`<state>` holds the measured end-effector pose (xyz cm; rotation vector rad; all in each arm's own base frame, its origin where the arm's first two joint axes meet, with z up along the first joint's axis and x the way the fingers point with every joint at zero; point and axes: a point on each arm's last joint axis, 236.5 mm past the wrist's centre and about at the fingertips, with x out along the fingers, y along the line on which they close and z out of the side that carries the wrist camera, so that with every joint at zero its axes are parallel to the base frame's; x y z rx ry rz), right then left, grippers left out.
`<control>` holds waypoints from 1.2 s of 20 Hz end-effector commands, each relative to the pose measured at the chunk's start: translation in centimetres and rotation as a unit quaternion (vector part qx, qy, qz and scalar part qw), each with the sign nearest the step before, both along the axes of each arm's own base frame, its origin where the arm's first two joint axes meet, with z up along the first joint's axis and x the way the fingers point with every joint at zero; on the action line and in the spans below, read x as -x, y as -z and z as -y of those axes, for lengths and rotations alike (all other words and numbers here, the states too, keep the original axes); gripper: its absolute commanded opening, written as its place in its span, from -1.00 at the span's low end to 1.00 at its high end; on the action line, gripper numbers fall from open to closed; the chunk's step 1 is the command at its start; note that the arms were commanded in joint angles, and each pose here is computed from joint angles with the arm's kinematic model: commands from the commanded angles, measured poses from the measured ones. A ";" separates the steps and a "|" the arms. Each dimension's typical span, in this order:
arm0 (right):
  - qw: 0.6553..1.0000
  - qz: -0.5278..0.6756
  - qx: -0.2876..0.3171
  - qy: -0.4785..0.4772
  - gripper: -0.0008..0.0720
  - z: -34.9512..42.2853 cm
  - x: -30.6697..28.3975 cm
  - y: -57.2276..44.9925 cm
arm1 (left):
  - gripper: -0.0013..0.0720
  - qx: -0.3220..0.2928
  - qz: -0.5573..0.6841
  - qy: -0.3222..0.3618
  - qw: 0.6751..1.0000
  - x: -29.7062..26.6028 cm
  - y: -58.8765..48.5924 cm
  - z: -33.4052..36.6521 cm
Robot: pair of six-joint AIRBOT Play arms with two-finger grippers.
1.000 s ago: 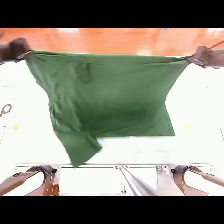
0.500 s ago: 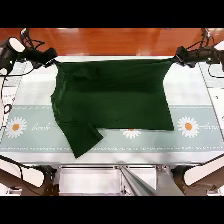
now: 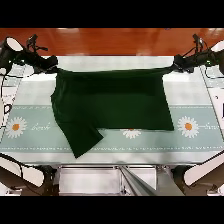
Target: Fold the shirts.
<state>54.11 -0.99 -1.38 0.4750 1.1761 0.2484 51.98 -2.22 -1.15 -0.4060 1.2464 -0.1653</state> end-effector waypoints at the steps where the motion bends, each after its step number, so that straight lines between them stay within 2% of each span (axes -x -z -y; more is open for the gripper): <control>1: 0.998 -0.055 0.014 -0.027 -0.91 -0.1 2.5 1.8 | -0.92 0.004 -0.059 0.062 0.996 3.5 0.8 0.6; 11: 0.987 -0.148 -0.005 -0.054 -0.91 -2.8 5.4 6.0 | -0.92 0.025 -0.151 0.066 0.986 8.1 5.3 0.9; 12: 0.986 -0.159 -0.007 -0.045 -0.65 -2.8 5.6 6.2 | -0.92 0.025 -0.150 0.066 0.986 8.1 5.3 0.9; 13: 0.984 -0.172 -0.011 -0.039 0.12 -2.7 6.1 6.0 | -0.78 0.027 -0.159 0.067 0.985 8.5 5.0 0.9; 14: 0.983 -0.177 -0.011 -0.043 0.14 -2.4 6.6 5.6 | -0.24 0.030 -0.170 0.071 0.982 9.0 4.7 0.8; 15: 0.983 -0.182 -0.010 -0.037 0.14 -1.7 7.0 4.8 | 0.42 0.034 -0.181 0.072 0.980 9.6 4.2 0.4; 19: 0.982 -0.184 0.047 0.014 0.14 5.4 10.2 -0.3 | 0.42 0.039 -0.171 0.046 0.983 11.2 0.0 -2.9; 22: 0.984 -0.154 0.036 0.077 0.14 8.0 13.3 -2.0 | 0.42 0.033 -0.125 -0.019 0.991 13.7 -1.8 -6.0; 24: 0.985 -0.142 0.020 0.097 0.14 7.5 17.2 -0.2 | 0.42 0.048 -0.108 -0.086 0.989 17.8 -0.2 -7.3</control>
